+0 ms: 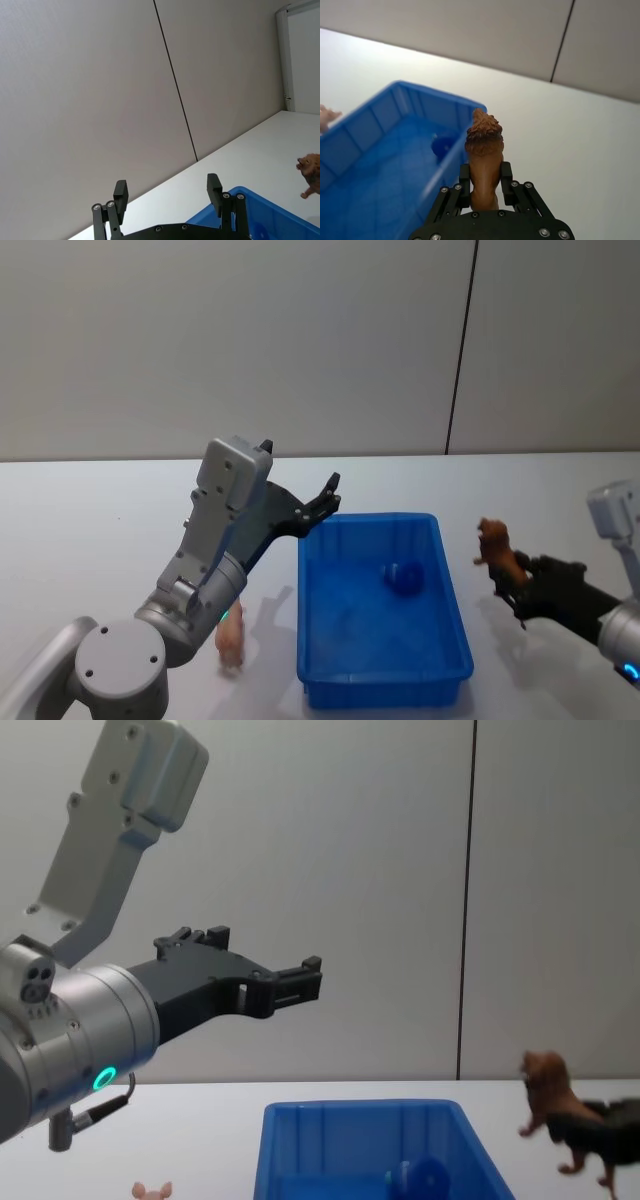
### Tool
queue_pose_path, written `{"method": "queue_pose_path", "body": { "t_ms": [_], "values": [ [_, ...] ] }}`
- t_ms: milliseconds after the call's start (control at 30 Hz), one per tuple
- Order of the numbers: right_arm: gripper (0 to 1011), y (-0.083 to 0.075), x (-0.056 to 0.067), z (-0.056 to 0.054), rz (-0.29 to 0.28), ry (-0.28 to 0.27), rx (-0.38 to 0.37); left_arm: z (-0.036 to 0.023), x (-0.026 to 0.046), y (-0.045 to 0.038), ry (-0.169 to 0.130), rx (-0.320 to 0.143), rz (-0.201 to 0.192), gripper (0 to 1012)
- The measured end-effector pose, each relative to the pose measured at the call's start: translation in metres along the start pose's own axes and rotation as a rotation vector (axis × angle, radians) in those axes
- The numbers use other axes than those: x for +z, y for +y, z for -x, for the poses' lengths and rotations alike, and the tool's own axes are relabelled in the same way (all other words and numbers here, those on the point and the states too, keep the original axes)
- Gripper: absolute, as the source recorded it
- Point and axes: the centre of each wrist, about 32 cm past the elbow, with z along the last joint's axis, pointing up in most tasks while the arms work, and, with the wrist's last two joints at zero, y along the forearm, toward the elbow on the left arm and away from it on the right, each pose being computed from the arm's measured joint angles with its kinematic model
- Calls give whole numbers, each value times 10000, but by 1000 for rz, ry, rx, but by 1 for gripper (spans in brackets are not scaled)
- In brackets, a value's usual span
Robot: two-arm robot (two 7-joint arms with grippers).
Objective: Pick up the two dolls from the table and place them into the box.
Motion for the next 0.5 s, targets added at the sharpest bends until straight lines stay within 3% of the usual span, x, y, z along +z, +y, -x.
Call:
{"method": "queue_pose_path", "body": {
  "t_ms": [233, 500],
  "values": [
    [343, 61, 208, 34, -81, -36, 71, 0, 0, 0, 0, 0, 0, 1001],
    [343, 183, 425, 80, -129, -61, 163, 0, 0, 0, 0, 0, 0, 1001]
  ]
}}
